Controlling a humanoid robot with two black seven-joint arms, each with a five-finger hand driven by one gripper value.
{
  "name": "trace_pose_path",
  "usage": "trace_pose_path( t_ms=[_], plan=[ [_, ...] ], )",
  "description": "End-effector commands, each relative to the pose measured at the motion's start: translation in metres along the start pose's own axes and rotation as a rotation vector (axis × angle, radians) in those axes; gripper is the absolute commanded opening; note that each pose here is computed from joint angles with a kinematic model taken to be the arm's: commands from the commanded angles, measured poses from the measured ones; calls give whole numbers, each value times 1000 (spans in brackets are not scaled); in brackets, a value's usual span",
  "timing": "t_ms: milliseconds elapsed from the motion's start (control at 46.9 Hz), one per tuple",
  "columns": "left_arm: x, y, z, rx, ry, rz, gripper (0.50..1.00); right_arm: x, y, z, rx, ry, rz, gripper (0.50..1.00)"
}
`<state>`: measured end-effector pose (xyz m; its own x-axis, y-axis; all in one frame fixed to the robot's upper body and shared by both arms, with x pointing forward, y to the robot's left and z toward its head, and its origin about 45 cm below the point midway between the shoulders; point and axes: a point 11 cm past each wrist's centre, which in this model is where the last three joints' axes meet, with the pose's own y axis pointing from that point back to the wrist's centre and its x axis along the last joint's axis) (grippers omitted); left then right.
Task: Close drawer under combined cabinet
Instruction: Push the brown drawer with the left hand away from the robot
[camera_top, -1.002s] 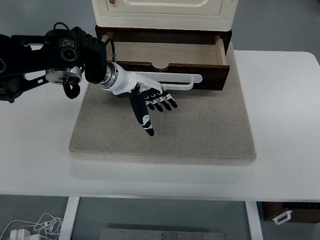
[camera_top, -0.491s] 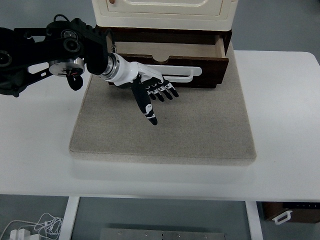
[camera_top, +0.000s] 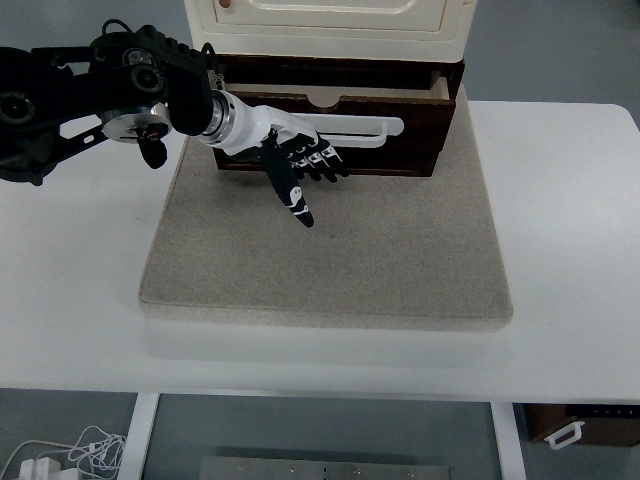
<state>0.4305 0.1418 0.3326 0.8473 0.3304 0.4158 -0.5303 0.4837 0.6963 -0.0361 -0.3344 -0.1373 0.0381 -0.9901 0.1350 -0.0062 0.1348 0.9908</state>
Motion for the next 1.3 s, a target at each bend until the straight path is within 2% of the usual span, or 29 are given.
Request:
trace_pose_path(
  t_ms=[0,810,1280],
  plan=[
    [4,0,-1,1,11,22,1000,0,0,0,0,0,0,952],
    [24,-1,-10,5,75,137,1000,0,0,0,0,0,0,952],
    [28,1,-7,-7,85,155,1000,0,0,0,0,0,0,952]
  ],
)
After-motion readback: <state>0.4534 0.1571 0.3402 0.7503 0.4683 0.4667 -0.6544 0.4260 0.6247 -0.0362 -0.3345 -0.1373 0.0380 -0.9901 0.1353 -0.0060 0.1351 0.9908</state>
